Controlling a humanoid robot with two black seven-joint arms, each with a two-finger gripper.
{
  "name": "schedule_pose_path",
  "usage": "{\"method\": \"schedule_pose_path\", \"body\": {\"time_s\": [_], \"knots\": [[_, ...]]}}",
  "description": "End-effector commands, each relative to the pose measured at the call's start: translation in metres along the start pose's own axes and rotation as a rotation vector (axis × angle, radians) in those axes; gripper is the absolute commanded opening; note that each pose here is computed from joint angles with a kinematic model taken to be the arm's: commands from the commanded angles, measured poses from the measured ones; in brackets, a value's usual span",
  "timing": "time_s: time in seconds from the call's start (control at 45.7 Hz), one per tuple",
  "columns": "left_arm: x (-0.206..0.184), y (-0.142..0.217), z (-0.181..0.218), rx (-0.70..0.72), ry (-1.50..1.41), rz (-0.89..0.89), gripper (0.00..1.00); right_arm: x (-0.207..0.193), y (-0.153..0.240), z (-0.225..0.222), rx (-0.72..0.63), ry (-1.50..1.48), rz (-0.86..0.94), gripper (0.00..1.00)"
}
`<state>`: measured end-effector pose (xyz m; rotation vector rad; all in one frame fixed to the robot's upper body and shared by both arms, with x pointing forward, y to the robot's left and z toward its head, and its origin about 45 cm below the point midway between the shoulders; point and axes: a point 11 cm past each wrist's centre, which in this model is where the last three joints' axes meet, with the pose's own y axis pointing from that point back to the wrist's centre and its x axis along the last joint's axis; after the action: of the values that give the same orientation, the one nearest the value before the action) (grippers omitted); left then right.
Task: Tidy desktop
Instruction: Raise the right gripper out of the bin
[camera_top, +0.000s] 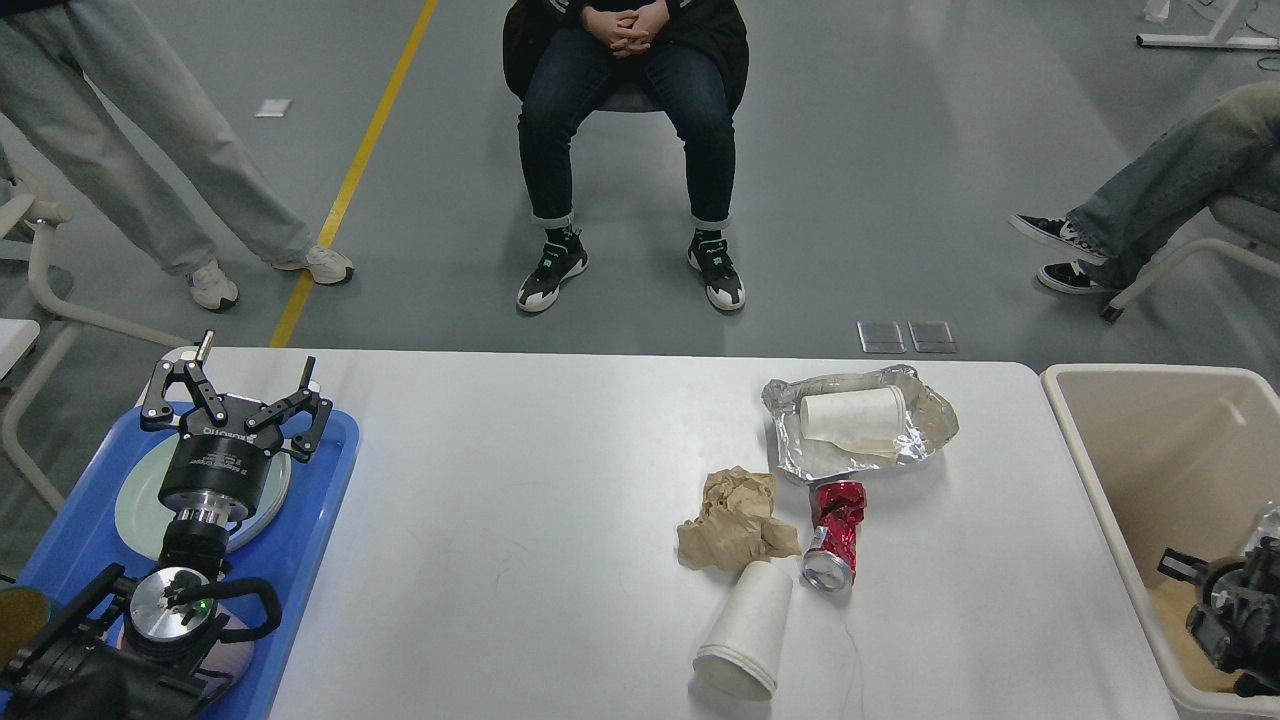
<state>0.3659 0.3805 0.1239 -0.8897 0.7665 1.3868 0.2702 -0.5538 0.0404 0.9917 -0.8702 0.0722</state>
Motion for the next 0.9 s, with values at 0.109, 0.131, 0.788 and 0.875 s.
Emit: {"method": "schedule_pose_path", "body": {"time_s": [0.109, 0.131, 0.788, 0.875], "knots": [[0.0, 0.0, 0.0, 0.0, 0.0, 0.0, 0.96, 0.004, 0.0, -0.003, 0.005, -0.005, 0.044, 1.0], [0.0, 0.0, 0.0, 0.0, 0.0, 0.0, 0.96, 0.005, 0.0, -0.002, 0.003, -0.004, 0.048, 1.0], [-0.001, -0.001, 0.0, 0.001, 0.0, -0.001, 0.96, 0.103, 0.078, -0.032, 0.052, 0.173, -0.178, 1.0], [-0.001, -0.001, 0.0, 0.001, 0.0, -0.001, 0.96, 0.127, 0.114, -0.049, 0.069, 0.256, -0.218, 1.0]]}}
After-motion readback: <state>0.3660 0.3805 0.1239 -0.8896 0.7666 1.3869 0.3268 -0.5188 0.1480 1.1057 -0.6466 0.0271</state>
